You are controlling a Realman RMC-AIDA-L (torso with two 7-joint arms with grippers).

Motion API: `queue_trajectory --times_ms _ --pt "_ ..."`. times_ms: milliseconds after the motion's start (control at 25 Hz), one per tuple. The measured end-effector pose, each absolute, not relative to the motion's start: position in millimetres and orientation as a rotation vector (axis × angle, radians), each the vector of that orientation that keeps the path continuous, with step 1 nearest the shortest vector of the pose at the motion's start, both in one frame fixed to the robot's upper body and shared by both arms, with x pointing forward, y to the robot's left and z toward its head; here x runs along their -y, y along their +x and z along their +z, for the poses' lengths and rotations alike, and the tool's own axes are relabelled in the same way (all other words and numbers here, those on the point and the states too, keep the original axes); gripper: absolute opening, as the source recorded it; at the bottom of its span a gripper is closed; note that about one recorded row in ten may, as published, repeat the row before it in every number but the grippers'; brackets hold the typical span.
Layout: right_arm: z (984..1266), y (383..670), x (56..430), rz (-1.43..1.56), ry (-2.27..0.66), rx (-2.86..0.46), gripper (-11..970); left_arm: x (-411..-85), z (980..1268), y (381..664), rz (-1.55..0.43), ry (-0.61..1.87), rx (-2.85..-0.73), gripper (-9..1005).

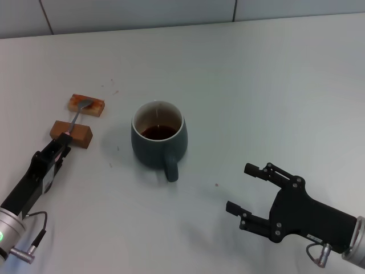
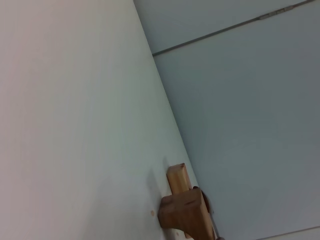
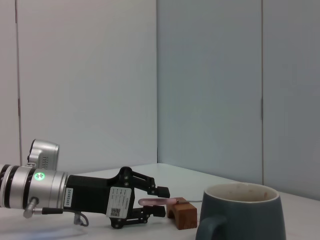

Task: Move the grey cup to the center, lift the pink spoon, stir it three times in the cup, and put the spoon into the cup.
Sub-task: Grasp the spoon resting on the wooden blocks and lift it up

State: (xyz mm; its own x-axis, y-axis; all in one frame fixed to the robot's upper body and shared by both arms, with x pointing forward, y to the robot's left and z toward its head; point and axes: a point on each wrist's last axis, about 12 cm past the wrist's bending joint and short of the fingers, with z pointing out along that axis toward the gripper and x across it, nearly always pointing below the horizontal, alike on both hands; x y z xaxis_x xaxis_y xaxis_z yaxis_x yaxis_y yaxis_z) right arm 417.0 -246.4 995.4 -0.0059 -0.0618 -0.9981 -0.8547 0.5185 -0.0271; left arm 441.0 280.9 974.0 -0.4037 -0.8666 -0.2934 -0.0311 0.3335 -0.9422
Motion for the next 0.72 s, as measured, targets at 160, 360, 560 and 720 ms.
queue_trajectory --times_ms 160,360,560,720 --pt "995.7 418.0 246.0 0.761 -0.846 -1.453 794 -280.3 974.6 442.6 -1.187 -0.805 -1.712 327" --pt "995.7 418.7 245.8 0.76 -0.848 -1.454 793 -280.5 974.9 443.3 -1.187 -0.807 -1.709 315" --pt "996.0 420.1 245.3 0.761 -0.85 -1.453 792 -281.2 973.8 443.6 -1.184 -0.826 -1.712 316" --pt "996.4 420.9 244.9 0.763 -0.85 -1.453 792 -281.3 973.4 443.7 -1.183 -0.832 -1.714 309"
